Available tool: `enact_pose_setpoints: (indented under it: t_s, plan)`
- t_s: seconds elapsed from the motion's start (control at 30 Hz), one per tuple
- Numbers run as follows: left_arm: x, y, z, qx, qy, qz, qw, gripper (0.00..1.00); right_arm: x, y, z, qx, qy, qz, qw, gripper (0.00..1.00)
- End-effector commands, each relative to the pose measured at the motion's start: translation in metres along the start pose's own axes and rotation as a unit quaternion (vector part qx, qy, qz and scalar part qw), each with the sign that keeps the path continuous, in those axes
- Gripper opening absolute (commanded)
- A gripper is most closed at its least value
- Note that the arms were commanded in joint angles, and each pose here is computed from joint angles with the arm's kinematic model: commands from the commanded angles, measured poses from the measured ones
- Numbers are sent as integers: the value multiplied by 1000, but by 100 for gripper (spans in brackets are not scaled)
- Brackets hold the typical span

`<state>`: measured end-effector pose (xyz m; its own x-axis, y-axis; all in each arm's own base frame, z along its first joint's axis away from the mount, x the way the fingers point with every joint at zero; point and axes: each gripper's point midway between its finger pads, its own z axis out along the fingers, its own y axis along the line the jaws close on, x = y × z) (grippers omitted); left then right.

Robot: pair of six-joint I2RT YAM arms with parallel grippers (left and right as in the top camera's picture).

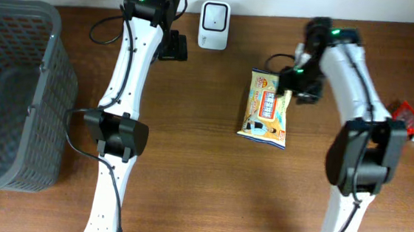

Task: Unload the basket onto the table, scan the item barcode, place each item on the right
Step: 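Lift the wipes pack up to the scanner window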

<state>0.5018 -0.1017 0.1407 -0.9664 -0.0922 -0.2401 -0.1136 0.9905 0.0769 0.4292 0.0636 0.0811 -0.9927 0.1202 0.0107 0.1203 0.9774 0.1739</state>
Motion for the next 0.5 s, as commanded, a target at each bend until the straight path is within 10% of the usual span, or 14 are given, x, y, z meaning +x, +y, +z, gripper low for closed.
enact_pose_setpoints:
  t_s: [0.0,0.17,0.23,0.47]
  plan:
    - [-2,-2,-7,5,-9,-3,1000,99,13,9,43,59,13,0,998,64]
    - [-2,-2,-7,5,-9,-3,1000,99,33,-12,111,96,3,35,995,80]
    - [-2,-2,-7,5,-9,-3,1000,99,33,-8,112,83,4,35,996,7]
    - [-2,-2,-7,5,-9,-3,1000,99,-72,80,-1,-65,-158,-43,984,4]
